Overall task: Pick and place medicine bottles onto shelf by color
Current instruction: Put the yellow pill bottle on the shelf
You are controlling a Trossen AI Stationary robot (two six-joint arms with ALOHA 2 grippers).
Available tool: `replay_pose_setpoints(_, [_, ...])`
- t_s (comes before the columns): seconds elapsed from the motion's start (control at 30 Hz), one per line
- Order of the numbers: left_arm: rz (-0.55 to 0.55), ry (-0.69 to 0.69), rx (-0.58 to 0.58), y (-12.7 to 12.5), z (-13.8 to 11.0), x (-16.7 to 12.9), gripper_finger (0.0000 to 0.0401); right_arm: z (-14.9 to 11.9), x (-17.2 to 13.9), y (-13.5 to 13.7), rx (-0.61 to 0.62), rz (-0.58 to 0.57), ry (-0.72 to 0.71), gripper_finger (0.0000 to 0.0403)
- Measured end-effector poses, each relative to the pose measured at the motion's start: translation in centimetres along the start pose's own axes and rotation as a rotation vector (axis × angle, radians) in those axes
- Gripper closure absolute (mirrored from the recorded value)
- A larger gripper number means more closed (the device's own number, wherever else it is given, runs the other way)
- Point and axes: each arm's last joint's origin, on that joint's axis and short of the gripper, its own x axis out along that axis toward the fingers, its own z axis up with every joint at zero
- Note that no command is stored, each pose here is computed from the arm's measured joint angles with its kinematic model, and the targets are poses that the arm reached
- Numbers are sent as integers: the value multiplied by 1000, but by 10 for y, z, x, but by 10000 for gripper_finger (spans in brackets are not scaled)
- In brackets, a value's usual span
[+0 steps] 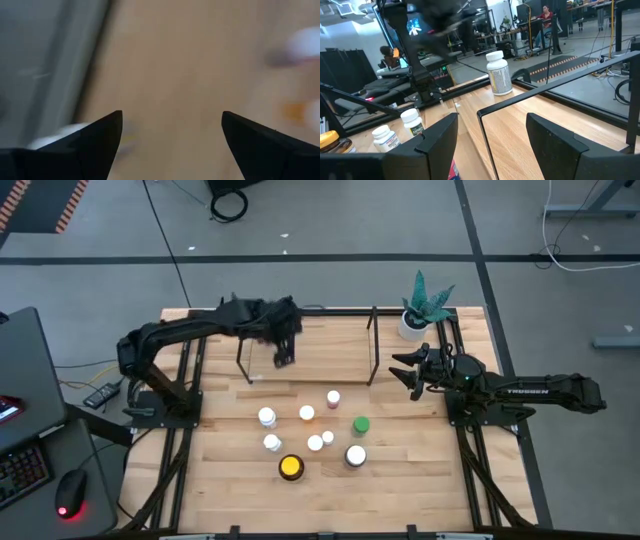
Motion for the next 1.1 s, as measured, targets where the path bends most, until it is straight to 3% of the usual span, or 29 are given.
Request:
replay_pose_setpoints(0.13, [-178,-44,24,-44,-1,-21,60,0,0,0,0,0,0,160])
replay_pose_setpoints(0.4, [-303,-40,166,-123,-12,-37,60,0,0,0,0,0,0,160])
replay_pose_setpoints(0.53, [-353,-83,91,-145,-11,-42,60,0,0,0,0,0,0,160])
replay_pose_setpoints(0.73, [-358,-131,91,-181,-17,-49,60,0,0,0,0,-1,0,160])
replay_pose_setpoints(0.93, [-358,-74,133,-221,-31,-40,60,0,0,0,0,0,-1,160])
replay_pose_setpoints(1.1, [-364,-28,141,-243,-27,-41,60,1,0,0,1,2,-7,160])
